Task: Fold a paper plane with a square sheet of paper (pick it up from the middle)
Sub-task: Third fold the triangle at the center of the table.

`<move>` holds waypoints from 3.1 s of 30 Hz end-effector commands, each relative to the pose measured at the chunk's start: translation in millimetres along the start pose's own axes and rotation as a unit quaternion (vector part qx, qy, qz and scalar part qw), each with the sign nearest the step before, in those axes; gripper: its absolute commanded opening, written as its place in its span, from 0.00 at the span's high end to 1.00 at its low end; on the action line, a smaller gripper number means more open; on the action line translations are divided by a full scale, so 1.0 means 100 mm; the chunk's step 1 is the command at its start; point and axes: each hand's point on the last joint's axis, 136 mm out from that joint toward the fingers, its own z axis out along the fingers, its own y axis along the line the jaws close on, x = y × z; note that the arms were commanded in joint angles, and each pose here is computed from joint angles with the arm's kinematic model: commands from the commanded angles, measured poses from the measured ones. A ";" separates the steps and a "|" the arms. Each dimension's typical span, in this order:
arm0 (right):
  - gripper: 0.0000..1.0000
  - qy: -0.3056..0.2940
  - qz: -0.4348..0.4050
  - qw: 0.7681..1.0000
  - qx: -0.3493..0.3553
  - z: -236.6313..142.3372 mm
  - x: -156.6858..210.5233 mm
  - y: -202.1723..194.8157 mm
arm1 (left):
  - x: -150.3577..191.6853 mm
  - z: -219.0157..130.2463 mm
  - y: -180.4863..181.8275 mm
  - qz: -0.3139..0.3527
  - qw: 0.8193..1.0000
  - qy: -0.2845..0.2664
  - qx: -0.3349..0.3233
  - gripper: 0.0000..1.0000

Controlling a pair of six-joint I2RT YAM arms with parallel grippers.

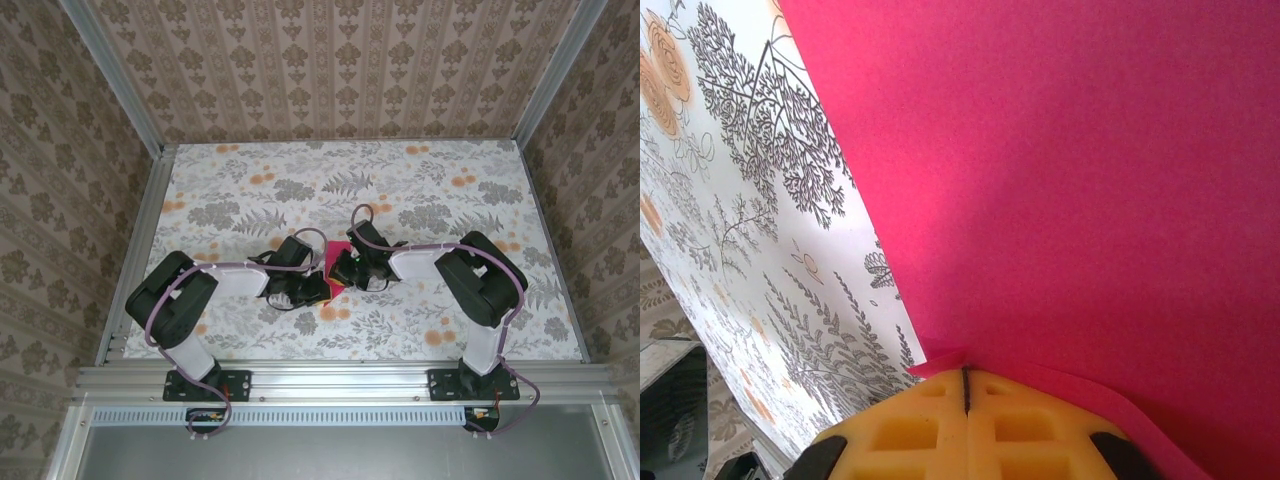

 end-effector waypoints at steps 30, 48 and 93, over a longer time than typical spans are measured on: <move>0.94 0.040 -0.096 0.995 0.001 -0.20 0.35 -0.07 | 0.15 0.11 0.41 -0.029 0.997 0.022 -0.065 0.94; 0.95 0.029 -0.116 0.992 -0.045 -0.25 0.34 0.13 | 0.16 0.11 0.42 -0.031 0.997 0.023 -0.067 0.95; 0.96 -0.011 -0.080 0.996 0.039 -0.18 0.11 -0.44 | 0.20 0.09 0.49 -0.037 0.995 0.030 -0.084 0.95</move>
